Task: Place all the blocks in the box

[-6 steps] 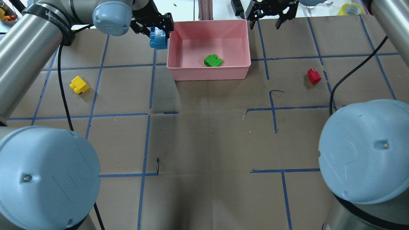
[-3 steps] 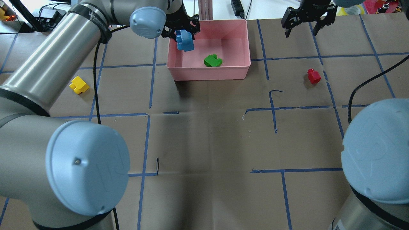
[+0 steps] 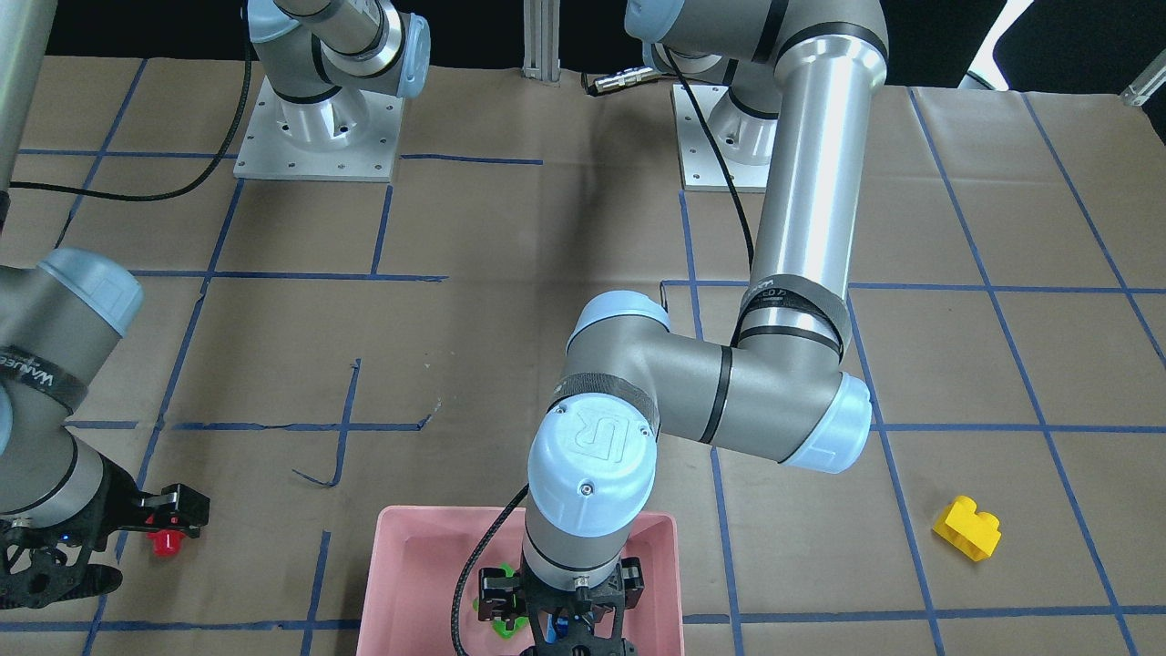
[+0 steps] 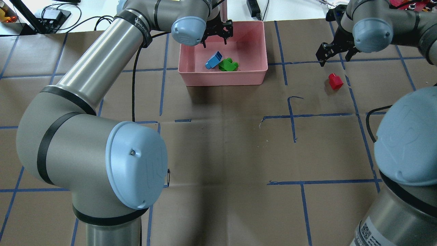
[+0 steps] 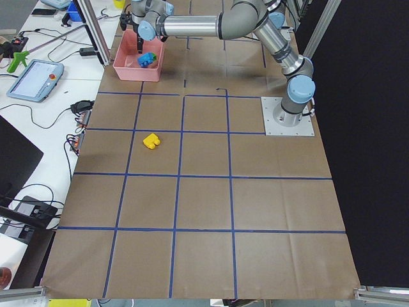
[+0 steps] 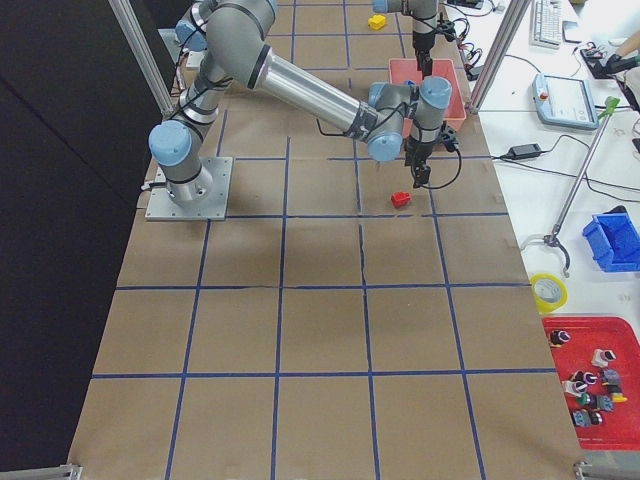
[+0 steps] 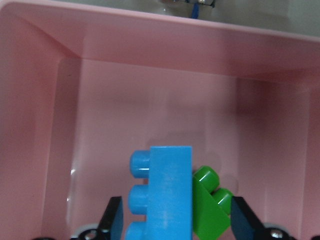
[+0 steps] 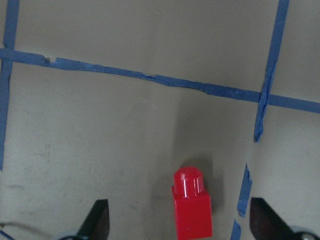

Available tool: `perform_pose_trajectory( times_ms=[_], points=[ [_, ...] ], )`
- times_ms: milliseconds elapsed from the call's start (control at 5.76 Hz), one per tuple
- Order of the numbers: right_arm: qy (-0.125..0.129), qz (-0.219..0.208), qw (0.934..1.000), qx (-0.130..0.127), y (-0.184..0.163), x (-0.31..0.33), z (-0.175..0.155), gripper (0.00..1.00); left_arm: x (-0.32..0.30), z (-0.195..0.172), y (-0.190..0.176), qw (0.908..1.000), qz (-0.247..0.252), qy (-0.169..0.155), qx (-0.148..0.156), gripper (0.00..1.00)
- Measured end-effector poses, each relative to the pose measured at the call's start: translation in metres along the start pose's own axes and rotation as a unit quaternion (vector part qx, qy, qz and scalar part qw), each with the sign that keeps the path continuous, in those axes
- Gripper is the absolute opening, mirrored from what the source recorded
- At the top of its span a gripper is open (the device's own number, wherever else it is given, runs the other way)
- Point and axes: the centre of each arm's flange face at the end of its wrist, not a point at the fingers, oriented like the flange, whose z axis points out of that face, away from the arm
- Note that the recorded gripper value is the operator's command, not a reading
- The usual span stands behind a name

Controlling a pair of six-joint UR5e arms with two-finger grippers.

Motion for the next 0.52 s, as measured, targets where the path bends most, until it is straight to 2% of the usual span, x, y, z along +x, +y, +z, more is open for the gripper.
perform_pose_trajectory(
  times_ms=[174,521],
  points=[
    [-0.005,-0.014,0.9999,-0.004,0.003,0.008,0.02,0.99,-0.01,-0.024,-0.006,1.0,0.003,0.001,0.009,1.0],
    [-0.017,-0.022,0.9994,-0.019,0.012,0.014,0.044,0.99,-0.089,-0.106,-0.029,0.9996,0.022,-0.01,0.014,1.0]
  ],
)
